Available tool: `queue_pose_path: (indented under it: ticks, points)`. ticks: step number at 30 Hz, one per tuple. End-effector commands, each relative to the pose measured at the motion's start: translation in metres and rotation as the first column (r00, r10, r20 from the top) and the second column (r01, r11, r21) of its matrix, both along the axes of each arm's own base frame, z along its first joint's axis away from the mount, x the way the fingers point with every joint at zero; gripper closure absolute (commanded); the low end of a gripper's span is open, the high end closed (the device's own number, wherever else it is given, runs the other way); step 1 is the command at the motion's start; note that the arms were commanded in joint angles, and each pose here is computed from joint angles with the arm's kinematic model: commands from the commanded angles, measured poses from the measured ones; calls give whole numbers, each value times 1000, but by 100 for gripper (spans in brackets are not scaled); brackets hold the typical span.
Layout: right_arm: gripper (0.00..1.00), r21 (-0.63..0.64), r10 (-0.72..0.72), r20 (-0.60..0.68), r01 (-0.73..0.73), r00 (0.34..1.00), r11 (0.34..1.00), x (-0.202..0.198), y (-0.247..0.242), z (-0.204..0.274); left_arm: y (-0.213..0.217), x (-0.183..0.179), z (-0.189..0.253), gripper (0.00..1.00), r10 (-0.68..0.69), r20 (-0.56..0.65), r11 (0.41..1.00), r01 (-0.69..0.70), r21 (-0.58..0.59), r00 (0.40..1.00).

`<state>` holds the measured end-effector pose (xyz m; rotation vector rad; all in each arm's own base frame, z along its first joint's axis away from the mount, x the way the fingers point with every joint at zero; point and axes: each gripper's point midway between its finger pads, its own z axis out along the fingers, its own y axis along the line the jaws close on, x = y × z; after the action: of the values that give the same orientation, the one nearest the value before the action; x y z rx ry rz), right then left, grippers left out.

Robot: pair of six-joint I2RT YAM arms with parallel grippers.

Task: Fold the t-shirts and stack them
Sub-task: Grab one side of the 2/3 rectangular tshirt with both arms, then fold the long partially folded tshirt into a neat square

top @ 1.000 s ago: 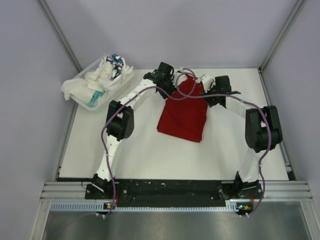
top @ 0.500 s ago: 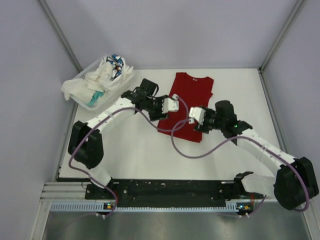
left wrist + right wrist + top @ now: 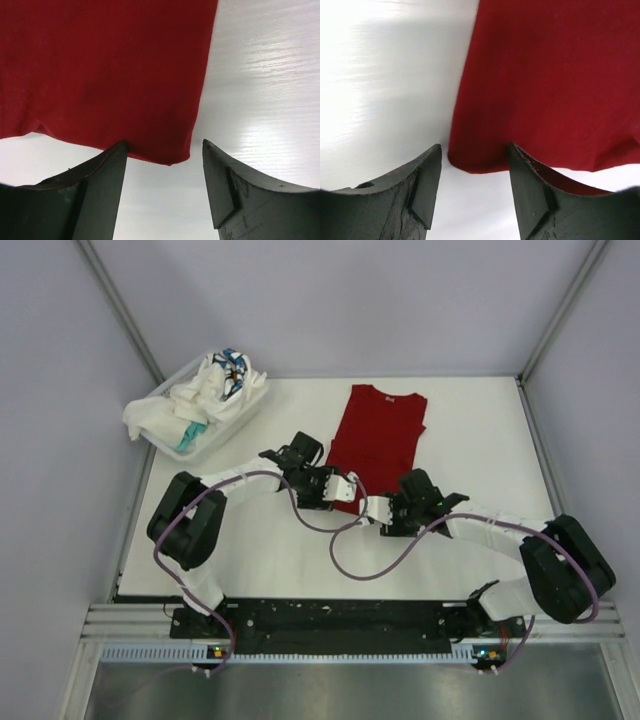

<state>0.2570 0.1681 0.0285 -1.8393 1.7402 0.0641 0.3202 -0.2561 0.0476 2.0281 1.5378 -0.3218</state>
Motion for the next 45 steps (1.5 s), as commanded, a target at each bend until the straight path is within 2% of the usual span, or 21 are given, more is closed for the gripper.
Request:
queue_pose_path:
  ticks: [1,3,5,8,9,10,15,18,24,27,30,32,35,38,41,45]
  points:
    - [46,-53,-58,49,60,997,997,23,-3,-2,-9,8,-5,35,-25,37,1000,25,11,999]
    - [48,-73,-64,45,67,997,995,25,-5,-6,-9,7,-9,39,-23,21,999,22,24,1000]
    - [55,-76,-58,41,61,997,995,26,-4,-10,-10,5,-16,51,-27,7,999,27,41,1000]
    - [84,-97,-81,37,84,996,992,29,-6,-13,-10,7,-19,80,-9,-14,998,10,65,1000]
    - [92,-111,-89,32,92,996,990,29,-8,-14,-10,7,-19,94,0,-26,998,2,70,1000]
    - [99,-118,-90,26,92,996,989,28,-9,-13,-9,5,-19,100,4,-35,997,-1,75,999]
    - [100,-114,-78,-9,76,997,991,8,-9,7,3,-5,-3,100,46,-60,994,-39,101,997]
    - [100,-135,-1,-36,-4,999,991,-25,-7,20,15,-27,9,100,51,-97,993,-40,111,994]
    - [100,-107,129,-151,-146,980,983,-110,-8,56,52,-108,38,100,5,-283,989,37,142,959]
    - [100,-25,164,-224,-174,961,985,-149,-6,78,71,-151,57,100,-34,-359,988,86,132,933]
    - [100,52,176,-272,-168,946,984,-172,-7,92,78,-181,80,100,-73,-404,990,116,83,912]
    - [100,91,190,-238,-173,953,981,-172,-5,101,76,-187,95,100,-80,-409,993,109,49,909]
    - [100,138,155,-191,-130,969,982,-162,2,122,64,-172,116,100,-29,-387,999,42,24,921]
    - [100,210,82,-162,-47,983,977,-144,8,144,49,-140,126,100,90,-382,996,-86,29,920]
    - [100,261,-45,-182,93,982,961,-117,-1,147,34,-103,130,100,170,-398,984,-176,22,901]
    - [100,246,-251,-249,312,935,918,-79,-28,136,13,-46,140,100,271,-434,953,-304,-7,859]
